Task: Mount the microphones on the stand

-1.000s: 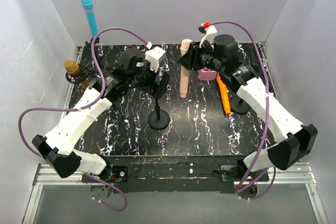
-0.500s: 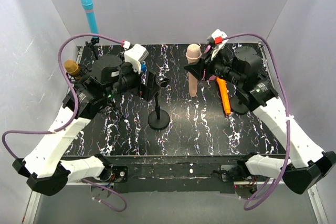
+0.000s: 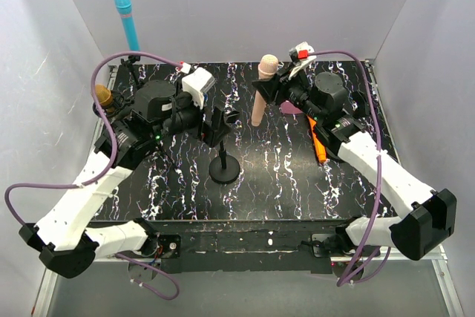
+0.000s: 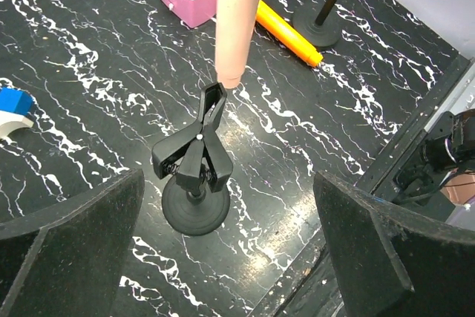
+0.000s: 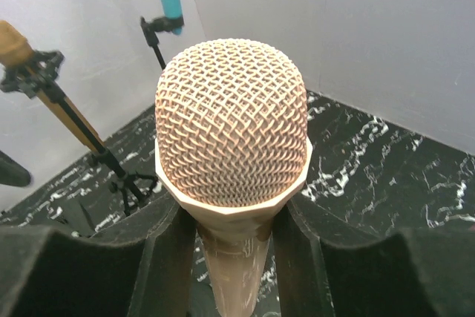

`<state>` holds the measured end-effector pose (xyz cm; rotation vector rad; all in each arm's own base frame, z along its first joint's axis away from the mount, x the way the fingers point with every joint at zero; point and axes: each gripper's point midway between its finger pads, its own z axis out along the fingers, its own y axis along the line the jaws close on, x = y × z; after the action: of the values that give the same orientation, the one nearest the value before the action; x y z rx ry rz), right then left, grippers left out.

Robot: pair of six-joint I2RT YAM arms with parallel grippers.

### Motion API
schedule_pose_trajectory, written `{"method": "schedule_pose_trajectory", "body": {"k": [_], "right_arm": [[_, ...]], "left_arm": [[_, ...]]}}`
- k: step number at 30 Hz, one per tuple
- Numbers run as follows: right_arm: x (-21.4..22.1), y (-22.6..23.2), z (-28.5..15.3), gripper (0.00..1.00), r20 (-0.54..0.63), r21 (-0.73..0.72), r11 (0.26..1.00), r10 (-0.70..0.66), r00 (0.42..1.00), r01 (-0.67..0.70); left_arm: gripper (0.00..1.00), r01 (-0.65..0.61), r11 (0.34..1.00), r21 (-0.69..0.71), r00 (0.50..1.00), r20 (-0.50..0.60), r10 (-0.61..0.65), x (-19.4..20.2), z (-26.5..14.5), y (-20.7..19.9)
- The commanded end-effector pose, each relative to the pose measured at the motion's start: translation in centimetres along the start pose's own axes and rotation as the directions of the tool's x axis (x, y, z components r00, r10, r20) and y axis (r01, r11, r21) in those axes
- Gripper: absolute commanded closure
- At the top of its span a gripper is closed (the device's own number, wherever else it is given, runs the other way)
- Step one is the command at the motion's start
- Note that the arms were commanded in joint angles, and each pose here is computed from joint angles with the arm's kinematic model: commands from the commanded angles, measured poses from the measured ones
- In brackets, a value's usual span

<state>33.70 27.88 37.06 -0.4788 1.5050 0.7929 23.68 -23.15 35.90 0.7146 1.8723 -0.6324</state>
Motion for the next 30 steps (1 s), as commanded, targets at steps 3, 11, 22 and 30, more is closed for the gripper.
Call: {"method": "schedule_pose_trajectory", "body": {"k": [3,11,22,30], "right_arm": [[-5.1,2.1,0.4,0.99,0.194,-0.033,0.999,0.043,0.980,-0.037],[-4.0,2.5,0.0,0.99,0.173,-0.045,0.997,0.068,0.983,-0.062],[-2.9,3.2,0.3,0.99,0.141,-0.089,0.993,0.090,0.986,-0.078],[-2.6,3.8,0.5,0.99,0.127,-0.104,0.990,0.111,0.986,-0.098]], "left_arm": [[0.02,-0.002,1.000,0.010,0.999,-0.033,0.003,0.5,1.9,0.7],[0.02,-0.033,0.999,0.026,0.996,-0.086,0.035,1.6,3.2,2.0],[0.15,-0.055,0.976,0.211,0.992,-0.097,0.076,2.6,3.3,1.5],[0.27,-0.079,0.964,0.255,0.992,-0.072,0.101,2.9,4.0,1.1]]}}
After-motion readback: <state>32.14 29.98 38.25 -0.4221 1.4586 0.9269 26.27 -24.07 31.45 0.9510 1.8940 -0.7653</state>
